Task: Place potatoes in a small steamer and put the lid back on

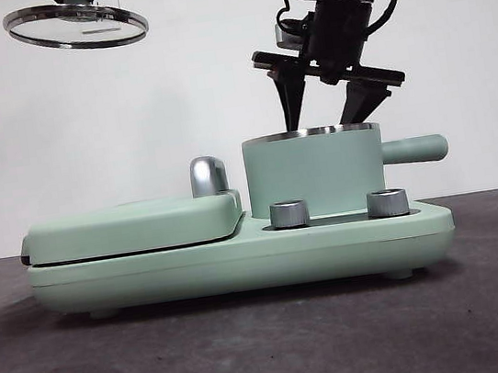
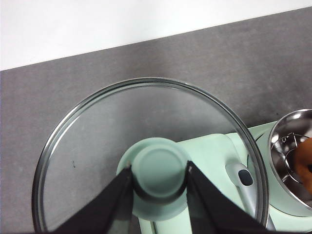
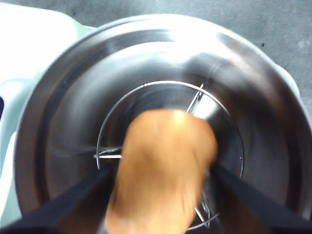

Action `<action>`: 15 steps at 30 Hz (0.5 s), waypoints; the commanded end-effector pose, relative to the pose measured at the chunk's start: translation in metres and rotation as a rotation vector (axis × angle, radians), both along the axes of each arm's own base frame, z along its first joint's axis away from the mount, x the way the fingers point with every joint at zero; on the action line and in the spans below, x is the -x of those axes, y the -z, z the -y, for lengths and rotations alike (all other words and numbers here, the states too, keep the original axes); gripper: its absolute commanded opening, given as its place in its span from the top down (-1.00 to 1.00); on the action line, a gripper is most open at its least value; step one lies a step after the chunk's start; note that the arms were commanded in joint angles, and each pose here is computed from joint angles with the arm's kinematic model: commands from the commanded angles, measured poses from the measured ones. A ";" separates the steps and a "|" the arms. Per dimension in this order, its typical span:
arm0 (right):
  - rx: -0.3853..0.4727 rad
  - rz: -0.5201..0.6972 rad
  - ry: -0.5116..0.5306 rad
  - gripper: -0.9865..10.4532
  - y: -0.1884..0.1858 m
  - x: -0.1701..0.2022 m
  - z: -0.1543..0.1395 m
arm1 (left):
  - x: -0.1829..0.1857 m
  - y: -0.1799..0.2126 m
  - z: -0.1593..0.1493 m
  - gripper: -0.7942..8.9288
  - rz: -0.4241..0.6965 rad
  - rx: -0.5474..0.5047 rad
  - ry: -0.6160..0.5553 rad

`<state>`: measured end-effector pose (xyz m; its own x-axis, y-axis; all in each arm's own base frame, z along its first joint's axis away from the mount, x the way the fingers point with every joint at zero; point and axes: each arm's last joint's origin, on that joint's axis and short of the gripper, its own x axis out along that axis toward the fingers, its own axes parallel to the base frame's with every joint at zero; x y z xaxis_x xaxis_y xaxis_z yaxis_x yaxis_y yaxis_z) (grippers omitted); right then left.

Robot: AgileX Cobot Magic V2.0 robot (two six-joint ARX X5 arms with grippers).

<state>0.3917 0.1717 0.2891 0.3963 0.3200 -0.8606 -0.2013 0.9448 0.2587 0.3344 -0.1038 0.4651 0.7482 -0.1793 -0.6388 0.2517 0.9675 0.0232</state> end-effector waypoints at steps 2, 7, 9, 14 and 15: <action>-0.016 0.017 0.002 0.18 -0.007 -0.002 -0.003 | 0.006 -0.014 0.000 0.82 0.065 0.017 0.005; -0.023 0.052 -0.008 0.12 -0.046 0.012 0.003 | 0.007 -0.014 0.001 0.82 0.057 0.016 0.011; -0.011 0.060 -0.019 0.12 -0.063 0.023 0.008 | 0.008 -0.013 0.003 0.82 0.056 0.018 0.015; 0.047 0.143 -0.009 0.12 -0.110 0.066 0.024 | 0.010 -0.013 0.011 0.82 0.052 0.020 0.040; 0.072 0.167 0.007 0.13 -0.119 0.074 0.028 | 0.010 -0.013 0.013 0.82 0.052 0.019 0.045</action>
